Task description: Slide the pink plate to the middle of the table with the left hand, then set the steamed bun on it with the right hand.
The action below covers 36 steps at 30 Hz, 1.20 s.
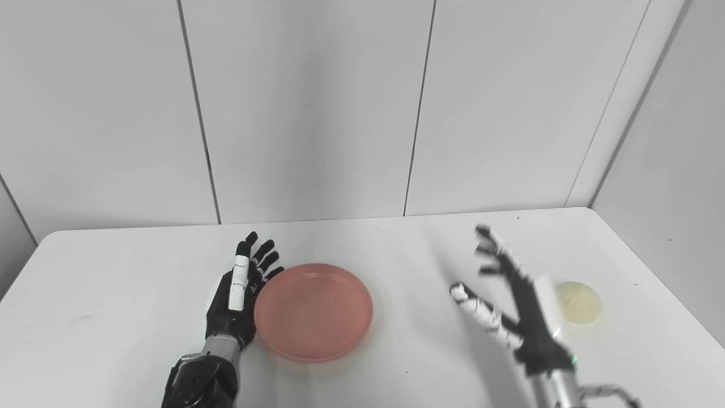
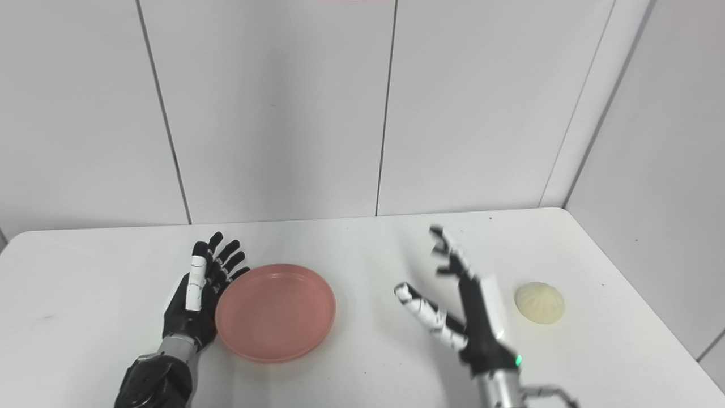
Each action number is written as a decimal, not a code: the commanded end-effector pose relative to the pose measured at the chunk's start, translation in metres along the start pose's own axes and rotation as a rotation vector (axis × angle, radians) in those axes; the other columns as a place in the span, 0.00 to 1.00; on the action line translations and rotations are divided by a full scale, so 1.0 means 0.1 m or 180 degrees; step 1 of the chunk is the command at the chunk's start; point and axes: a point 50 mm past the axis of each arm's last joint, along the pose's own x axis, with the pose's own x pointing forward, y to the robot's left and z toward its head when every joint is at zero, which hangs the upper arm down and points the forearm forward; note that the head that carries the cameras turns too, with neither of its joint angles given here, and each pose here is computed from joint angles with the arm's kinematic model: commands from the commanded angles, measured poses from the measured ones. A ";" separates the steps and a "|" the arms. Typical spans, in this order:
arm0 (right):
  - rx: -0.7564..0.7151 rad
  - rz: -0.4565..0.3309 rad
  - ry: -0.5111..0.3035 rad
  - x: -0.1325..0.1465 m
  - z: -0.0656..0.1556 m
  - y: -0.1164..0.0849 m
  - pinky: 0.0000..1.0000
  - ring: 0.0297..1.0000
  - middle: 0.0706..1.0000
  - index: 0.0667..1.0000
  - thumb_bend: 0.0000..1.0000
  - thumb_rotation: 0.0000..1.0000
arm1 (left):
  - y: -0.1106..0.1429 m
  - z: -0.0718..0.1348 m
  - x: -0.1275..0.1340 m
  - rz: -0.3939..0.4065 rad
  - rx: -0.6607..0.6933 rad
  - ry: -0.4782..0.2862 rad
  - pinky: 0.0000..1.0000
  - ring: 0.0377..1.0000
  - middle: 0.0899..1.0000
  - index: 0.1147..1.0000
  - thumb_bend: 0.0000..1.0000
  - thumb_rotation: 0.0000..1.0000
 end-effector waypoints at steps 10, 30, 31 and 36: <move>-0.1493 0.0367 0.0189 0.42 -0.02 -0.80 0.59 0.77 0.81 0.80 0.96 0.63 | 0.07 -0.24 -0.05 0.0077 -0.0094 0.0295 0.87 0.92 0.91 0.98 0.91 0.86; -0.2529 0.1210 0.1346 0.82 -1.06 -1.06 0.74 0.84 0.82 0.77 1.00 0.54 | 0.04 -0.25 -0.05 0.0052 -0.0106 0.0327 0.88 0.92 0.90 0.99 0.90 0.86; -0.2542 0.1218 0.1376 0.82 -1.11 -1.06 0.77 0.85 0.82 0.77 1.00 0.55 | 0.04 -0.25 -0.06 0.0051 -0.0109 0.0327 0.88 0.92 0.90 0.99 0.90 0.86; -0.2613 0.1303 0.1580 0.87 -1.42 -1.03 0.85 0.87 0.83 0.78 1.00 0.61 | 0.05 -0.25 -0.06 0.0041 -0.0114 0.0319 0.87 0.92 0.90 1.00 0.90 0.86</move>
